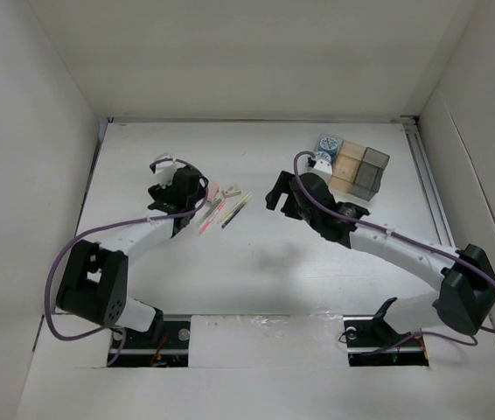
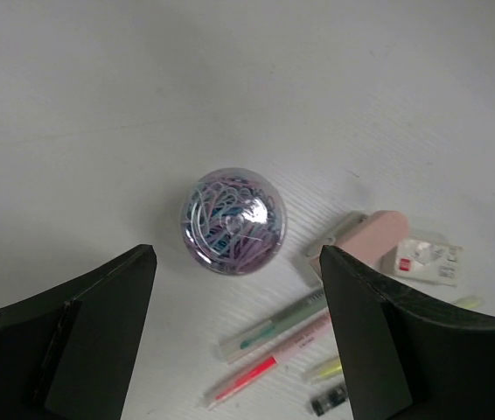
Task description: Sort the stationery into containers
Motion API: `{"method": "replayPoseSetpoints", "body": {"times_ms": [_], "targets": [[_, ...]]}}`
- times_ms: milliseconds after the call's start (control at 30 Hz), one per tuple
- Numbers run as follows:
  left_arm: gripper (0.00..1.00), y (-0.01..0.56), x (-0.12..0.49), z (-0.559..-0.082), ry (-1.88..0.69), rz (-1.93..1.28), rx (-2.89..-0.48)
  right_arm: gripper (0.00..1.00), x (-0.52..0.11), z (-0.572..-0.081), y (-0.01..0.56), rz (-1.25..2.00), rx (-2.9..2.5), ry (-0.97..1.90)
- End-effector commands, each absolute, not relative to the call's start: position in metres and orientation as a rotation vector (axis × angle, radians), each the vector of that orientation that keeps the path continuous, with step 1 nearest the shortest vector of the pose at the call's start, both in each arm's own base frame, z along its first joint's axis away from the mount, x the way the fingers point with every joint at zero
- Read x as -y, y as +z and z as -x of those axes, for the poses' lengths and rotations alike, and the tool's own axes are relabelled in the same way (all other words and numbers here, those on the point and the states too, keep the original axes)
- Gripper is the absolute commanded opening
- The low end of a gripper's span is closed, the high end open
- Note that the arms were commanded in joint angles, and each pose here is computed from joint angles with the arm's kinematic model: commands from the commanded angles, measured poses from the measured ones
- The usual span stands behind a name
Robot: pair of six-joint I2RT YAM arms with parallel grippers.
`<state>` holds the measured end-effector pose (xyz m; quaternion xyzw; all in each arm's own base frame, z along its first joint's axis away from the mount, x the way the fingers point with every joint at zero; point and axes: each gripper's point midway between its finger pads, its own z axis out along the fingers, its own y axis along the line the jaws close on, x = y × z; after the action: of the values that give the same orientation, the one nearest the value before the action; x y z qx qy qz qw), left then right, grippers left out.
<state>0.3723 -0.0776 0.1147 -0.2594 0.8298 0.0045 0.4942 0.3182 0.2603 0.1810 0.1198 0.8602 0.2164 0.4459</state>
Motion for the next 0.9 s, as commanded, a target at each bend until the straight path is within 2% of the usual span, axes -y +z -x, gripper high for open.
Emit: {"method": "replayPoseSetpoints", "body": {"times_ms": [0,200,600,633,733,767,800,867], "targets": [[0.73,0.114,0.075,-0.389,-0.021,0.643,-2.023,0.93,-0.271,-0.315,0.193,-0.288,-2.096,0.612],[0.72,0.102,0.083,-0.405,-0.011,0.637,-2.053,0.93,-0.275,-0.309,0.193,-0.269,-2.1,0.623],[0.62,0.082,0.086,-0.412,0.021,0.623,-2.09,0.96,-0.279,-0.312,0.191,-0.269,-2.1,0.623],[0.6,0.078,0.082,-0.413,0.033,0.631,-2.096,0.97,-0.279,-0.312,0.191,-0.269,-2.101,0.623],[0.44,0.073,0.079,-0.413,0.034,0.639,-2.107,0.98,-0.279,-0.312,0.191,-0.269,-2.101,0.623],[0.44,0.073,0.079,-0.413,0.034,0.639,-2.107,0.98,-0.279,-0.312,0.191,-0.269,-2.101,0.623],[0.38,0.073,0.079,-0.413,0.034,0.639,-2.107,0.98,-0.28,-0.311,0.191,-0.264,-2.105,0.631],[0.32,0.078,0.078,-0.411,0.026,0.64,-2.097,0.98,-0.28,-0.311,0.191,-0.264,-2.105,0.631]]}}
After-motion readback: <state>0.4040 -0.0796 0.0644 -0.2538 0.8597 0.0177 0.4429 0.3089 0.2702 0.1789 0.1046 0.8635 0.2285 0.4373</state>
